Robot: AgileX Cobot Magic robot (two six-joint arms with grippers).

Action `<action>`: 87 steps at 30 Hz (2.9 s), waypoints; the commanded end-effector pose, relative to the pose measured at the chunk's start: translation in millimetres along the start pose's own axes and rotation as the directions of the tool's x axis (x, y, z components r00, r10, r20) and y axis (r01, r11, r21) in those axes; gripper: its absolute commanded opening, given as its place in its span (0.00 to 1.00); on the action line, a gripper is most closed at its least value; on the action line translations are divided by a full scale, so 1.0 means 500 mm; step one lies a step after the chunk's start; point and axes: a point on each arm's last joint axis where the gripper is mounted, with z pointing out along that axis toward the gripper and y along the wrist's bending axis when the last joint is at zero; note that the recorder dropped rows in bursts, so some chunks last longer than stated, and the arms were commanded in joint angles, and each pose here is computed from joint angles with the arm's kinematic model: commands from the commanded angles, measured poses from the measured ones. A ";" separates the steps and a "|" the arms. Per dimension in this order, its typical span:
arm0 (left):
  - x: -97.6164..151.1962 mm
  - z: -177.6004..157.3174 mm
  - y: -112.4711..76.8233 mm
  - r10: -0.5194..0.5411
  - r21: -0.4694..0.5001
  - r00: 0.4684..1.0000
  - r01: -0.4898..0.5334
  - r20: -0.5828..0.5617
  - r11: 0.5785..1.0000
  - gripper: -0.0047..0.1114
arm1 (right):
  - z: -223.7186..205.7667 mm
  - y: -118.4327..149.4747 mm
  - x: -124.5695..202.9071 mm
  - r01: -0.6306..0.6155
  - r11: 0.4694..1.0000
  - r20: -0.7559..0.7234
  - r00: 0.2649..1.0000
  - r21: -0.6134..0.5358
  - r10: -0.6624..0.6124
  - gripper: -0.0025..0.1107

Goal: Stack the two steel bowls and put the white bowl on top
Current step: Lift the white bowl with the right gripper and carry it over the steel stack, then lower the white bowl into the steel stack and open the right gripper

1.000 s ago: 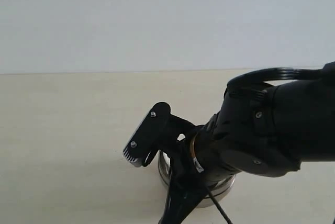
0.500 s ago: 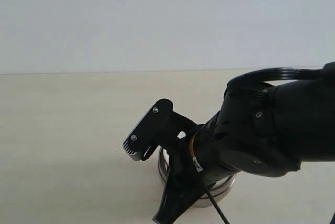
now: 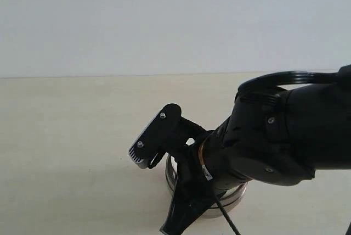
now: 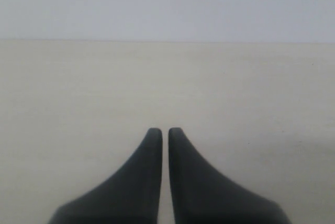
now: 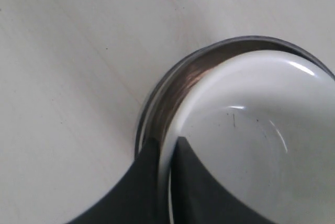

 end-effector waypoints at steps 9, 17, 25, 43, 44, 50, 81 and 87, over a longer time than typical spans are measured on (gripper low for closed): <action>0.000 0.000 0.000 -0.004 0.005 1.000 0.004 0.007 1.000 0.07 | -0.007 -0.005 -0.006 0.033 0.999 0.040 0.999 0.014 -0.033 0.34; 0.000 0.000 0.000 -0.004 0.005 1.000 0.004 0.007 1.000 0.07 | -0.017 -0.013 -0.026 0.038 0.999 0.068 0.997 0.034 -0.040 0.34; 0.000 0.000 0.000 -0.004 0.005 1.000 0.004 0.007 1.000 0.07 | -0.040 -0.018 -0.044 -0.063 0.998 0.095 0.994 0.021 0.061 0.23; 0.000 0.000 0.000 -0.004 0.005 1.000 0.004 0.007 1.000 0.07 | -0.006 0.006 0.020 -0.071 0.997 0.056 0.996 -0.018 0.072 0.02; 0.000 0.000 0.000 -0.004 0.005 1.000 0.004 0.007 1.000 0.07 | -0.006 0.005 0.020 -0.061 0.998 0.060 0.996 -0.013 0.062 0.02; 0.000 0.000 0.000 -0.004 0.005 1.000 0.004 0.007 1.000 0.07 | -0.062 -0.014 0.020 -0.129 0.991 0.082 0.989 0.037 0.125 0.02; 0.000 0.000 0.000 -0.004 0.005 1.000 0.004 0.007 1.000 0.07 | -0.129 -0.026 0.041 -0.184 0.982 0.008 0.983 0.052 0.184 0.02; 0.000 0.000 0.000 -0.004 0.005 1.000 0.004 0.007 1.000 0.07 | -0.216 -0.043 0.042 -0.215 0.975 0.155 0.967 0.065 0.203 0.02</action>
